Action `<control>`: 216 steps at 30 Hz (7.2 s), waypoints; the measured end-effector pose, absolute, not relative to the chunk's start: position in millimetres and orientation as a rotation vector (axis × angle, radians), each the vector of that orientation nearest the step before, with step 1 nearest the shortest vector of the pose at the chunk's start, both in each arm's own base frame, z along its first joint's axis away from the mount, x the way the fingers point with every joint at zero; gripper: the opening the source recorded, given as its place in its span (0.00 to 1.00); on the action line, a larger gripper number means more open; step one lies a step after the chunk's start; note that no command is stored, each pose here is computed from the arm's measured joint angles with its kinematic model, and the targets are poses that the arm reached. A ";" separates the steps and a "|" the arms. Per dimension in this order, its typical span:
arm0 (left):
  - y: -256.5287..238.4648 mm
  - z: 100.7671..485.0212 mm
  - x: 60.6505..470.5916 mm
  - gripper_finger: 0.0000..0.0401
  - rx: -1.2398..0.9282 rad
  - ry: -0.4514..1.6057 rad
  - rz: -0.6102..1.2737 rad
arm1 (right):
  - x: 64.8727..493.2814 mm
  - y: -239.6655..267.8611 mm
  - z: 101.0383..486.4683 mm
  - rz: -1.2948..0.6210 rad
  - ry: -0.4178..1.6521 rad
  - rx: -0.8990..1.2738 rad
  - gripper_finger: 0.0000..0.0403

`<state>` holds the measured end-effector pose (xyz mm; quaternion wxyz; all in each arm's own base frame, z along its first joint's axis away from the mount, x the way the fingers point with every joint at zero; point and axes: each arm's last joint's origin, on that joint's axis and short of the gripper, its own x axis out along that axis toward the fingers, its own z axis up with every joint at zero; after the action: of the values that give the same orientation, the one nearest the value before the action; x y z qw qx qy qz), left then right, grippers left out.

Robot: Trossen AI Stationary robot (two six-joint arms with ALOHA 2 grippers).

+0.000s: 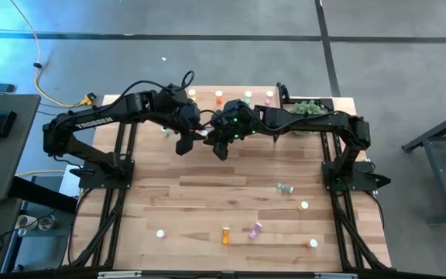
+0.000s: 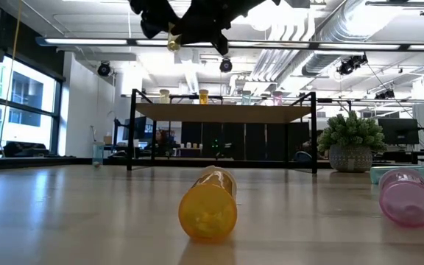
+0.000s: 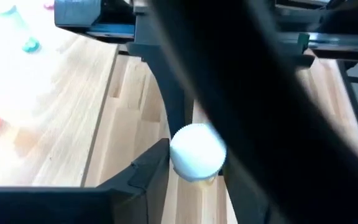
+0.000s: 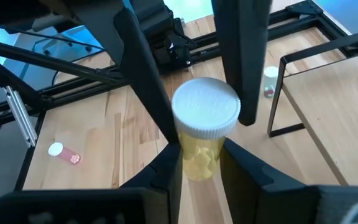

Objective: Pick and place medicine bottles onto shelf by color
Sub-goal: Put the bottom yellow pill bottle on the shelf aligned with the the other yellow pill bottle, then put the left orange pill bottle on the shelf aligned with the other orange pill bottle

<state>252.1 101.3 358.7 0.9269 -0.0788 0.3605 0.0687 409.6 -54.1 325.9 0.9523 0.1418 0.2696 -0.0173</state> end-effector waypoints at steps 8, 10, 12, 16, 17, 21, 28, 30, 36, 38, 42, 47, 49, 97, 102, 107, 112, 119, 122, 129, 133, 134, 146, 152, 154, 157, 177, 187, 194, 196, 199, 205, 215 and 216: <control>102.0 358.9 251.9 0.29 -0.152 0.741 0.164 | 409.8 -54.3 325.6 -0.035 0.549 0.286 0.20; 101.9 359.0 251.9 0.29 -0.152 0.741 0.164 | 409.8 -54.4 325.7 -0.035 0.548 0.287 0.20; 101.9 359.0 251.9 0.29 -0.142 0.741 0.161 | 409.8 -54.4 325.7 -0.035 0.548 0.287 0.20; 101.7 359.0 252.0 0.29 -0.130 0.742 0.155 | 409.8 -54.3 325.7 -0.031 0.548 0.288 0.20; 101.8 359.0 252.0 0.29 -0.130 0.742 0.155 | 409.8 -54.3 325.7 -0.031 0.548 0.288 0.21; 101.7 359.0 252.0 0.29 -0.129 0.741 0.154 | 409.8 -54.3 325.6 -0.030 0.549 0.290 0.25; 101.8 358.9 251.9 0.29 -0.126 0.744 0.157 | 409.3 -54.5 326.3 -0.030 0.548 0.291 0.34; 101.8 358.7 251.6 0.29 -0.125 0.747 0.159 | 408.0 -56.4 328.0 -0.033 0.543 0.292 0.37; 103.1 358.4 250.9 0.29 -0.109 0.758 0.203 | 398.9 -60.8 339.2 -0.045 0.530 0.298 0.47; 103.9 358.3 250.7 0.29 -0.099 0.763 0.230 | 395.2 -62.7 342.9 -0.054 0.528 0.299 0.49; 104.9 358.5 250.0 0.29 -0.082 0.769 0.271 | 387.5 -67.4 349.2 -0.081 0.529 0.324 0.51; 105.5 361.4 246.4 0.29 -0.041 0.771 0.322 | 379.6 -73.9 356.9 -0.100 0.516 0.328 0.51; 105.2 363.1 244.4 0.29 -0.045 0.765 0.343 | 374.7 -77.1 361.5 -0.108 0.508 0.324 0.51; 177.6 284.7 198.0 0.29 -0.115 0.705 0.643 | 343.8 -101.2 397.9 -0.368 0.360 0.215 0.51; 178.4 284.4 197.3 0.29 -0.099 0.717 0.664 | 343.8 -101.2 397.9 -0.368 0.360 0.215 0.51; 178.0 283.7 196.8 0.29 -0.090 0.731 0.663 | 343.8 -101.2 397.9 -0.368 0.360 0.215 0.51; 179.3 282.2 197.8 0.29 -0.089 0.737 0.672 | 343.9 -101.2 397.7 -0.368 0.361 0.215 0.51; 179.4 282.4 197.8 0.29 -0.073 0.741 0.670 | 343.9 -101.3 397.7 -0.368 0.361 0.215 0.51; 179.7 283.0 198.1 0.29 -0.070 0.734 0.672 | 343.9 -101.3 397.7 -0.368 0.361 0.215 0.51; 181.8 279.0 200.5 0.29 -0.087 0.747 0.668 | 344.0 -101.3 397.6 -0.368 0.361 0.216 0.51; 183.2 277.7 202.2 0.29 -0.085 0.747 0.671 | 344.0 -101.3 397.5 -0.369 0.361 0.220 0.51; 183.2 277.7 202.2 0.29 -0.084 0.746 0.671 | 344.0 -101.3 397.5 -0.369 0.360 0.220 0.51; 183.1 277.4 202.0 0.29 -0.088 0.750 0.672 | 344.0 -101.3 397.5 -0.369 0.360 0.222 0.51; 182.4 273.0 201.0 0.34 -0.096 0.781 0.669 | 344.0 -101.3 397.5 -0.369 0.360 0.222 0.51; 182.8 272.6 201.4 0.38 -0.096 0.780 0.669 | 344.0 -101.3 397.5 -0.369 0.360 0.222 0.51; 182.9 274.7 201.7 0.43 -0.090 0.764 0.672 | 344.0 -101.3 397.5 -0.369 0.360 0.222 0.51; 187.1 320.5 204.1 0.50 -0.049 0.697 0.733 | 344.0 -101.3 397.5 -0.369 0.360 0.222 0.51; 183.0 359.6 199.1 0.50 -0.044 0.700 0.743 | 344.0 -100.9 397.0 -0.368 0.365 0.223 0.51; 172.5 389.9 187.2 0.50 -0.042 0.722 0.738 | 342.5 -97.6 391.8 -0.359 0.420 0.257 0.51; 165.4 400.3 179.3 0.50 -0.032 0.696 0.746 | 342.7 -95.1 390.6 -0.354 0.433 0.257 0.51; 152.1 413.7 164.5 0.50 -0.017 0.645 0.757 | 343.9 -90.0 390.4 -0.339 0.438 0.254 0.51; 125.5 427.9 137.3 0.50 -0.099 0.565 0.737 | 346.3 -80.1 390.4 -0.309 0.442 0.247 0.51; 94.3 381.6 116.0 0.50 -0.234 0.498 0.706 | 348.8 -63.6 388.6 -0.265 0.468 0.237 0.51; 91.4 376.7 114.3 0.50 -0.252 0.480 0.704 | 348.8 -61.8 387.9 -0.261 0.476 0.237 0.51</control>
<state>114.3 91.4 376.7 0.9029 -0.1219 0.2320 0.3407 348.8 -61.8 387.9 0.9565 0.1167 0.2346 -0.1284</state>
